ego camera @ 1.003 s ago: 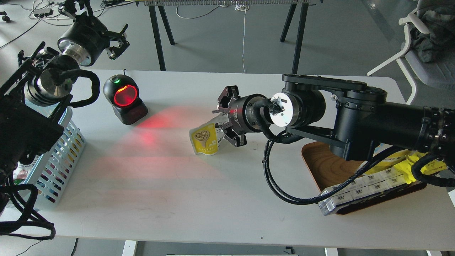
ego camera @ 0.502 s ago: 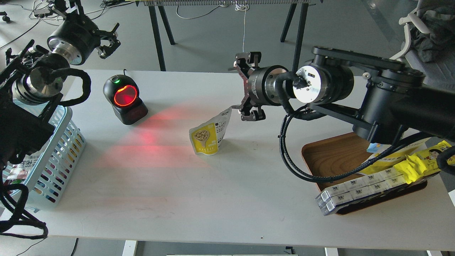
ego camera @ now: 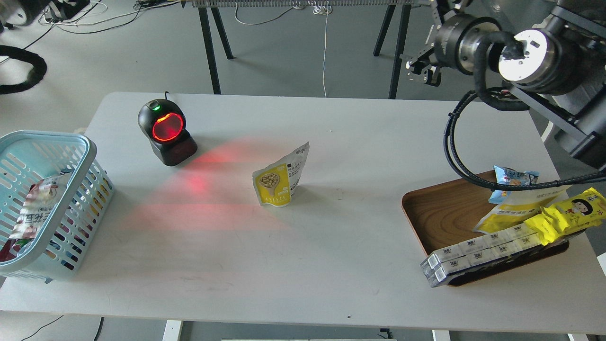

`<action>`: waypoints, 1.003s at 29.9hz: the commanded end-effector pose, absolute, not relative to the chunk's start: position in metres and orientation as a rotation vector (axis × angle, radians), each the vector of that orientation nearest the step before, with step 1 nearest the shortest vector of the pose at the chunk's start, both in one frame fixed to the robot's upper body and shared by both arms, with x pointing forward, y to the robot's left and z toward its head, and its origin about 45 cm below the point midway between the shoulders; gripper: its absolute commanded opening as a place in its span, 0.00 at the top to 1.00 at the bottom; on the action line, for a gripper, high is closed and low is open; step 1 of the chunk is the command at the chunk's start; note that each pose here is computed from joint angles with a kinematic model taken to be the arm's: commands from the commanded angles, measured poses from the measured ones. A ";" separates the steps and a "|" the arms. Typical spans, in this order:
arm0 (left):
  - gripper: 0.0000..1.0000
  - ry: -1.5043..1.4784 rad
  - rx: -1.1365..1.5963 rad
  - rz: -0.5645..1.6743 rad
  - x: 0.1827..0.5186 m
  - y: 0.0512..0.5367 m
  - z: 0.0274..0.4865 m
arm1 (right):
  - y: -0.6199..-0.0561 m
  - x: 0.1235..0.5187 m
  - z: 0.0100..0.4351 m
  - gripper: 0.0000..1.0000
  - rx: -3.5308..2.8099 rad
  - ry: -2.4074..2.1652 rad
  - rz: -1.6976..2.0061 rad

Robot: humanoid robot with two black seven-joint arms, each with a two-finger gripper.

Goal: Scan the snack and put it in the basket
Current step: 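Open the right gripper and lift it back above the tray, then reach the left gripper to the yellow packet and grasp it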

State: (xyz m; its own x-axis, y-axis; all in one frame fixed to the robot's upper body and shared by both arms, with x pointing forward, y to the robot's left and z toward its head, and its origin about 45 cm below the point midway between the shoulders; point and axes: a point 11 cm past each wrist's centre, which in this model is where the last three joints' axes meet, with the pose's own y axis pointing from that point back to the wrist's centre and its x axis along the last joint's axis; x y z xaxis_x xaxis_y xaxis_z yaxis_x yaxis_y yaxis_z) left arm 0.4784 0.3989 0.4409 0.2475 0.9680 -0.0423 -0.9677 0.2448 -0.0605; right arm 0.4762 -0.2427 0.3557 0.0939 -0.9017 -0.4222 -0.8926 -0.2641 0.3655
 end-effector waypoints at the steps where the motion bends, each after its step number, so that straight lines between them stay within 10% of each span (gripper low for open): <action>1: 0.00 -0.096 0.007 1.264 0.459 0.397 0.463 | -0.285 0.486 0.336 0.04 2.404 -1.953 -0.981; 15: 0.00 -0.623 0.577 0.888 0.359 0.333 0.459 | -0.379 0.465 0.282 0.03 2.695 -2.012 -1.087; 30: 0.00 -1.150 0.971 0.439 0.355 0.264 0.340 | -0.388 0.458 0.266 0.02 2.676 -2.046 -1.108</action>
State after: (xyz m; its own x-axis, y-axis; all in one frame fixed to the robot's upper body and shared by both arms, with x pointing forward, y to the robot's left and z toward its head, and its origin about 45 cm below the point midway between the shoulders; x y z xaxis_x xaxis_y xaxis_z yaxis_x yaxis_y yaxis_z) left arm 0.3580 0.2787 0.3649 0.4169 -0.0610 0.9069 -0.7604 0.5232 0.3847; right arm 0.4582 -0.3883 0.2678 0.1784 -0.7110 -0.6802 -0.9586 -0.2816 0.0429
